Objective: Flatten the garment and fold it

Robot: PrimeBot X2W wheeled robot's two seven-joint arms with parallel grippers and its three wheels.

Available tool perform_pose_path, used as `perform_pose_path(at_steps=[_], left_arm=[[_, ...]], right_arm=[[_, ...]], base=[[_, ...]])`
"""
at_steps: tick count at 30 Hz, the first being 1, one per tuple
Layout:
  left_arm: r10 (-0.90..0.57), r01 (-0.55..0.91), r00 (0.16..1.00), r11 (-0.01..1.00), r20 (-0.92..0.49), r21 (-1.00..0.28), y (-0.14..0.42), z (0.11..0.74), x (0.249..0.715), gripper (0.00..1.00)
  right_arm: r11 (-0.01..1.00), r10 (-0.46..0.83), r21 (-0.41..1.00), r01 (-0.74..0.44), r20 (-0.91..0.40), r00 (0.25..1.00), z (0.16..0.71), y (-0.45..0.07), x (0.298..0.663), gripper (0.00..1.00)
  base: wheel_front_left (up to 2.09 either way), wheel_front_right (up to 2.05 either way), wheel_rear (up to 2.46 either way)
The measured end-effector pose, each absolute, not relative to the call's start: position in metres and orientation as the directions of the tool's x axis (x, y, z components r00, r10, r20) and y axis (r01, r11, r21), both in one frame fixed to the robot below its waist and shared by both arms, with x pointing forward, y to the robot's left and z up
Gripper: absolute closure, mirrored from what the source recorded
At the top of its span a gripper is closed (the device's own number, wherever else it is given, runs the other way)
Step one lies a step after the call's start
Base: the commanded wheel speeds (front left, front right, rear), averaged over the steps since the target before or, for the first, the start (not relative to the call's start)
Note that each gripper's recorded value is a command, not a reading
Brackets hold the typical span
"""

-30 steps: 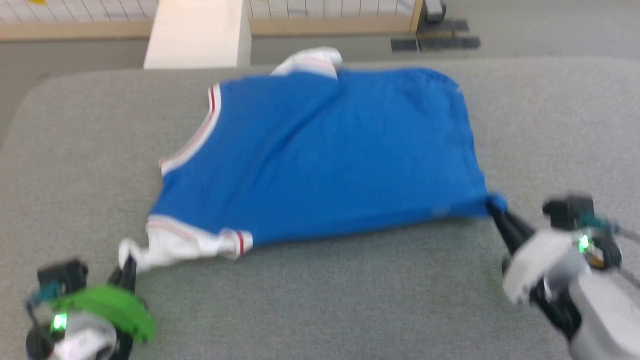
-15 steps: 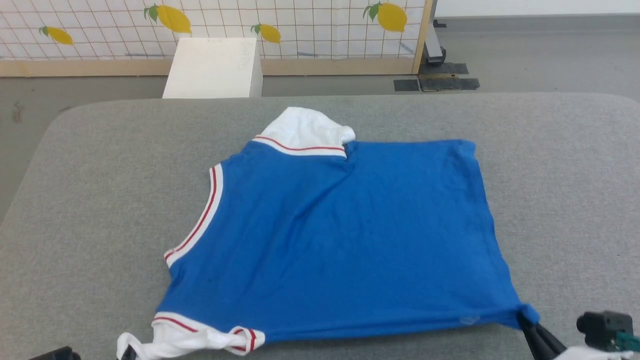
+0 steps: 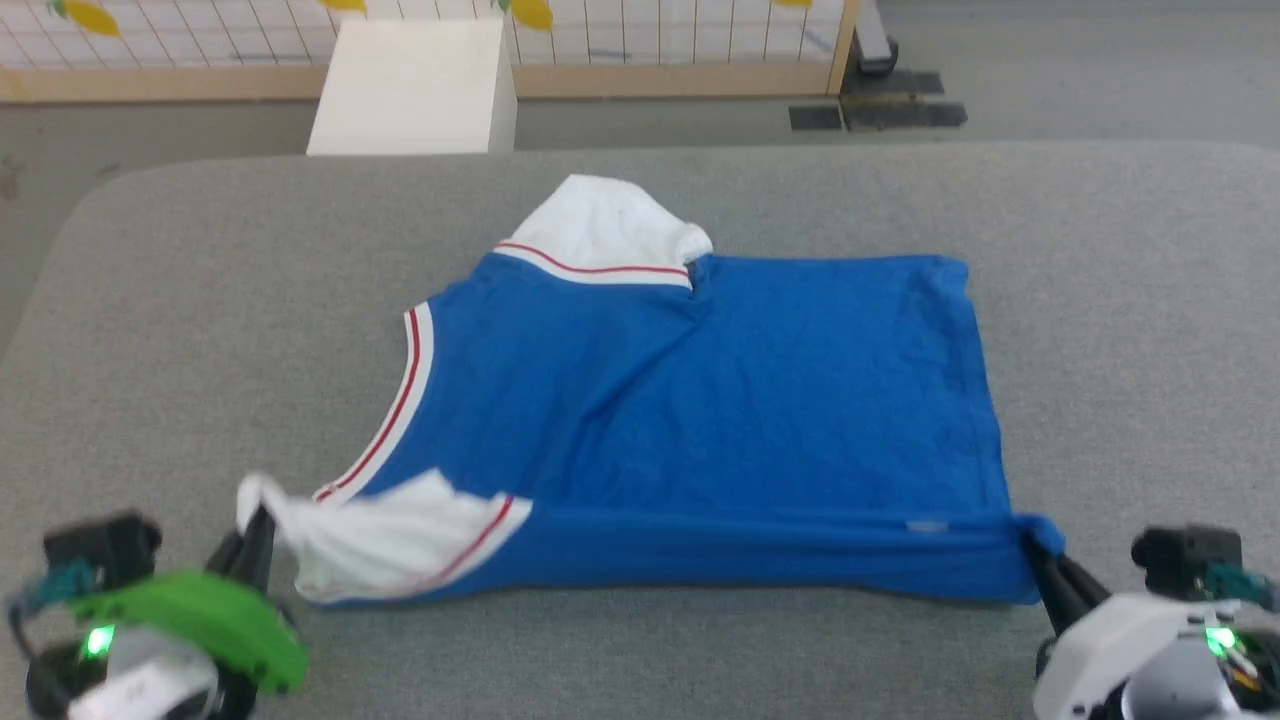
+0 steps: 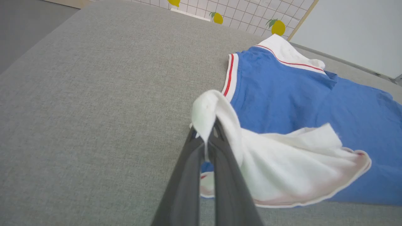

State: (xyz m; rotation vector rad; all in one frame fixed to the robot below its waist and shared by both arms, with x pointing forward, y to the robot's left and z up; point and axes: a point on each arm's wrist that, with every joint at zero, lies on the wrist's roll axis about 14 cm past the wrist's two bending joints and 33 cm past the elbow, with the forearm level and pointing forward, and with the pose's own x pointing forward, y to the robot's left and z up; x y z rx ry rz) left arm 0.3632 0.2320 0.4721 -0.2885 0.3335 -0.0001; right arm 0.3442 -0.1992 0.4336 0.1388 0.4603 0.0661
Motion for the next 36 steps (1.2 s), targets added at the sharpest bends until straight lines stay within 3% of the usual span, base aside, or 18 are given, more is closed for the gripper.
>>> perform_pose_path(at_steps=[7, 21, 22, 23, 24, 25, 36], left_arm=[[-0.087, 0.008, 0.960, 0.959, -0.266, -0.283, 0.219, 0.479, 0.425, 1.00], [-0.163, 0.012, 0.865, 0.952, -0.474, -0.306, 0.196, 0.402, 0.455, 1.00], [-0.168, 0.011, 0.861, 0.950, -0.480, -0.313, 0.194, 0.399, 0.455, 0.96], [-0.173, 0.010, 0.859, 0.947, -0.483, -0.321, 0.193, 0.397, 0.454, 0.73], [-0.180, 0.007, 0.855, 0.942, -0.487, -0.336, 0.191, 0.395, 0.453, 0.16], [-0.192, 0.007, 0.847, 0.936, -0.495, -0.351, 0.189, 0.393, 0.452, 0.00], [-0.167, 0.001, 0.884, 0.934, -0.436, -0.357, 0.206, 0.421, 0.448, 0.00]], right_arm=[[0.990, 0.122, 0.121, -0.075, -0.449, 0.885, 0.425, -0.196, 0.385, 1.00], [0.983, 0.185, 0.110, -0.149, -0.528, 0.829, 0.386, -0.181, 0.418, 1.00], [0.982, 0.187, 0.113, -0.150, -0.532, 0.826, 0.383, -0.181, 0.419, 0.91], [0.982, 0.191, 0.117, -0.152, -0.537, 0.822, 0.381, -0.180, 0.418, 0.64], [0.981, 0.192, 0.118, -0.152, -0.536, 0.822, 0.380, -0.180, 0.418, 0.12], [0.981, 0.195, 0.122, -0.153, -0.532, 0.824, 0.380, -0.179, 0.418, 0.00], [0.976, 0.214, 0.109, -0.186, -0.377, 0.901, 0.415, -0.174, 0.418, 0.00]], base=[[0.00, 0.00, 0.00], [0.00, 0.00, 0.00], [0.00, 0.00, 0.00], [0.00, 0.00, 0.00], [0.00, 0.00, 0.00], [0.00, 0.00, 0.00], [0.00, 0.00, 0.00]])
